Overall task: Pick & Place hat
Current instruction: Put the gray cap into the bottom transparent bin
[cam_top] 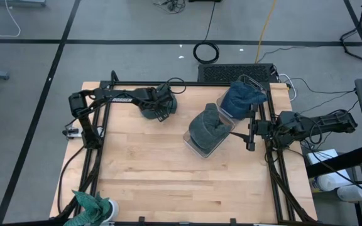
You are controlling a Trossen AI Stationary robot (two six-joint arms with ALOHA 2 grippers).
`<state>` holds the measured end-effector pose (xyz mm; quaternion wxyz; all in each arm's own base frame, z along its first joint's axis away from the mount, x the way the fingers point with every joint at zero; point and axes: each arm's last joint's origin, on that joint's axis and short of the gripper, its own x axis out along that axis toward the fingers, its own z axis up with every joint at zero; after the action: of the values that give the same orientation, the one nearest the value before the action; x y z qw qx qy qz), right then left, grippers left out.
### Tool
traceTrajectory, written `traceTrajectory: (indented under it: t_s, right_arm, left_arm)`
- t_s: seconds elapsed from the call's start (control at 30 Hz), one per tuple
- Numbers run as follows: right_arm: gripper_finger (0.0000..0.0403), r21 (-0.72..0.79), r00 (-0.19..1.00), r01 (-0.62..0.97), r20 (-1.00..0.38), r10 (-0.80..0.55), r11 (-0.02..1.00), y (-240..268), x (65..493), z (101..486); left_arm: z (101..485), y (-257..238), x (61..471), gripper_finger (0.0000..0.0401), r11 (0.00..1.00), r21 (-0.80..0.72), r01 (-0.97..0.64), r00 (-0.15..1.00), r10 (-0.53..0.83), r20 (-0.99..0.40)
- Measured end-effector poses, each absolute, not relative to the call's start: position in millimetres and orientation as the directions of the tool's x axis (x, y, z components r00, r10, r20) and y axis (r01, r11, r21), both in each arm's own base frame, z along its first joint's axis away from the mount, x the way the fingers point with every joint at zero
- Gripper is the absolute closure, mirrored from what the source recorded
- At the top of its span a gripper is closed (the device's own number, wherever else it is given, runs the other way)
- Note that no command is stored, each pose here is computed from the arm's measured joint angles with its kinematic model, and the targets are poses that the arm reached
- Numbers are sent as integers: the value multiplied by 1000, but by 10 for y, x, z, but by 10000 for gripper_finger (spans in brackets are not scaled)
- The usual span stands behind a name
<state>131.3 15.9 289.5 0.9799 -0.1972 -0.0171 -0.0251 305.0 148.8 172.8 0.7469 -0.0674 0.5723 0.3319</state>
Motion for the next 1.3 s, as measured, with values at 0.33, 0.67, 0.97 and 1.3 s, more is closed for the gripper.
traceTrajectory:
  t_s: [0.33,0.67,0.97,1.3]
  right_arm:
    - [149,-386,998,56,43,-42,921,159,1313,2895]
    - [149,-386,998,56,43,-42,921,159,1313,2895]
    - [149,-386,998,56,43,-43,921,159,1313,2895]
    - [149,-386,998,56,43,-43,921,159,1313,2895]
  left_arm:
    - [1728,1490,3050,285,769,279,-575,125,420,-899]
    - [1727,1490,3049,322,768,278,-577,125,419,-899]
    - [1727,1488,3050,393,755,264,-601,127,416,-901]
    - [1726,1488,3049,393,757,265,-597,127,415,-901]
